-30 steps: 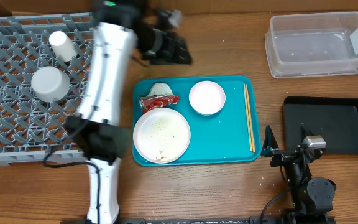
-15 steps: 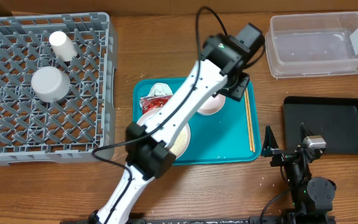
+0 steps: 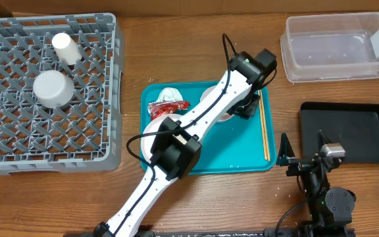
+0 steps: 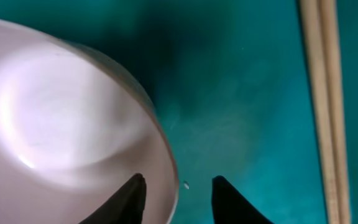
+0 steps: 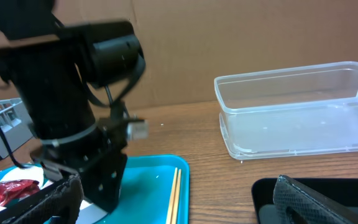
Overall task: Sort waste into correct bins and load items into the dishwasher
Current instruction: 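Lift the pink bowl and carry it left into the dish rack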
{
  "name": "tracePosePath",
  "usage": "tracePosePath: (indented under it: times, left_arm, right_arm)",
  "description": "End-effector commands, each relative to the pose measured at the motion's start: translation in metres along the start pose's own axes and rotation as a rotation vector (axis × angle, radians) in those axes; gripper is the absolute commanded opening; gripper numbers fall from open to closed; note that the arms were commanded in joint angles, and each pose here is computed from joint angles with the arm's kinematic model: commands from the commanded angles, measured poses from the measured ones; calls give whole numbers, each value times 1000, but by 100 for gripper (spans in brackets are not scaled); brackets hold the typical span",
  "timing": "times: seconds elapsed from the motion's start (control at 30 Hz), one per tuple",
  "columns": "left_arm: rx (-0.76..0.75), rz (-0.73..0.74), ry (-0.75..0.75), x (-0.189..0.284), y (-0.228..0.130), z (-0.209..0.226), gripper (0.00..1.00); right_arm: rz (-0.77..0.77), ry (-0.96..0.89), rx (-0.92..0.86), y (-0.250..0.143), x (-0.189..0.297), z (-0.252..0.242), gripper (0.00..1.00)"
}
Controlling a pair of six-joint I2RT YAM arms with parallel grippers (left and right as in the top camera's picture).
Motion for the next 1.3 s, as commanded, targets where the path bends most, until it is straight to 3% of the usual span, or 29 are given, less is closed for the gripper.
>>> tracePosePath:
  times: [0.0,0.13,0.33,0.63,0.8,0.97,1.07,1.27]
  left_arm:
    - [-6,40,-12,-19,-2,-10,27]
    - [-3,29,-11,-16,-1,-9,4]
    - [36,28,-11,9,-3,8,4]
    - [179,-282,-80,160,-15,91,4]
    - [346,-468,-137,241,-55,170,4]
    - [463,-633,-244,300,-121,256,4]
    - [523,-621,-244,305,-152,275,4]
    - [753,-434,-111,276,-220,309,4]
  right_arm:
    - [-3,-2,-4,-2,0,-1,100]
    - [-3,-2,-4,-2,0,-1,100]
    - [-3,-2,-5,-2,0,-1,100]
    - [-3,-2,-4,-2,0,-1,100]
    - [-3,-2,-4,-2,0,-1,100]
    - [-3,-2,-4,-2,0,-1,100]
    - [-3,-2,-4,-2,0,-1,100]
    - [-3,-2,-4,-2,0,-1,100]
Point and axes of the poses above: each gripper's point midway between its finger pads, its own x axis back along the fingers, its own z axis along the line the jaws close on, y = z × x, the point moved 8 cm from there along x, back along the fingers, and after that the axes turned 10 degrees about -x, right-handed, at the moved point
